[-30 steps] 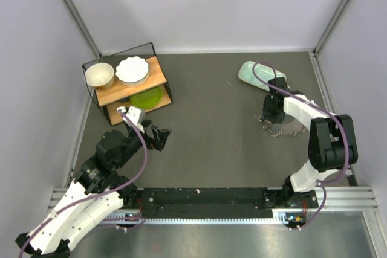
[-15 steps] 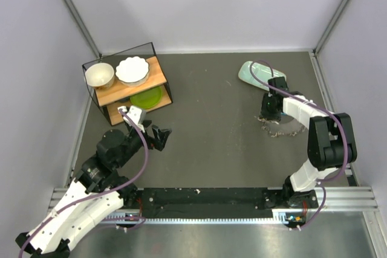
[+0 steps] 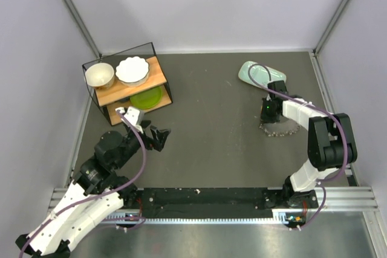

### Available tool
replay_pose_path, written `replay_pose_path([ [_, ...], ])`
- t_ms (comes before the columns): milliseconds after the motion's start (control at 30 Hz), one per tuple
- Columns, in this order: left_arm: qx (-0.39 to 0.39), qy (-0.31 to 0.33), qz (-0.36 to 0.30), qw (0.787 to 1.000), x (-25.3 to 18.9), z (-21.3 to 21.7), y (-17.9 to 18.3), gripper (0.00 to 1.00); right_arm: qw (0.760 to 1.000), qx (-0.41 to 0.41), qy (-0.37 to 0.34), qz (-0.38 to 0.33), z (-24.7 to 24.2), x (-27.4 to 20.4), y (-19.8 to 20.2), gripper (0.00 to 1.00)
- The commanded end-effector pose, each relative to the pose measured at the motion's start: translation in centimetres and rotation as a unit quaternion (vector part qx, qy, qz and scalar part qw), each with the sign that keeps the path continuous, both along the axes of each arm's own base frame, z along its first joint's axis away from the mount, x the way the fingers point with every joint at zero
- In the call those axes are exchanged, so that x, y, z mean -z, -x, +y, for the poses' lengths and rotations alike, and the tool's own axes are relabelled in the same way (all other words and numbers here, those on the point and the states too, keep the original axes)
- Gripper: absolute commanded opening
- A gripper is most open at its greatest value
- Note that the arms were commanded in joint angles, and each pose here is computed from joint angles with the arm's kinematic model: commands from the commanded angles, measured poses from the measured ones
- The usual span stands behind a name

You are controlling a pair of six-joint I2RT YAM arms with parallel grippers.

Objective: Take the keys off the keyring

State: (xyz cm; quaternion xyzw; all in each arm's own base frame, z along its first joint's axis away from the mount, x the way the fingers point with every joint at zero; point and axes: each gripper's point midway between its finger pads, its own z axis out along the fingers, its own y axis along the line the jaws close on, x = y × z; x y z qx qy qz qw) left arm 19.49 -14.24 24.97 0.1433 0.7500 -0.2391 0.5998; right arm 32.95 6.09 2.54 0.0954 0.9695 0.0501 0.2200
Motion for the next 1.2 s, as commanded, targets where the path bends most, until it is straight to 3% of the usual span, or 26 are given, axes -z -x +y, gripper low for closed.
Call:
replay_pose_path([
  [0,0.000,0.014,-0.019,1.000,-1.1,0.0,0.1,0.91,0.997,-0.069,-0.024,-0.030,2.7,-1.6,-0.1,0.00],
  [267,-0.027,0.047,0.010,0.998,-0.6,0.2,-0.2,0.91,0.963,-0.261,-0.021,-0.070,12.5,-3.9,3.8,0.00],
  [467,-0.080,0.037,0.136,0.987,3.4,0.0,-1.0,0.87,0.913,-0.391,0.025,-0.116,17.2,-4.2,9.2,0.00],
  [600,-0.065,0.048,0.196,0.977,5.1,-1.8,-0.8,0.86,0.911,-0.390,-0.020,-0.129,17.5,-4.1,11.7,0.00],
  [733,-0.030,0.084,0.219,0.972,5.1,-4.2,-1.0,0.86,0.887,-0.402,-0.135,-0.183,20.0,-6.5,14.1,0.00],
  [833,0.013,0.115,0.231,0.966,4.9,-6.5,-1.0,0.86,0.870,-0.406,-0.177,-0.218,19.9,-7.3,15.4,0.00],
  [1000,0.100,0.149,0.216,0.960,3.9,-10.1,-1.2,0.86,0.858,-0.413,-0.193,-0.237,19.7,-7.5,16.2,0.00],
  [1167,0.152,0.134,0.225,0.953,4.7,-12.8,-2.1,0.86,0.847,-0.430,-0.215,-0.227,20.1,-6.9,17.3,0.00],
])
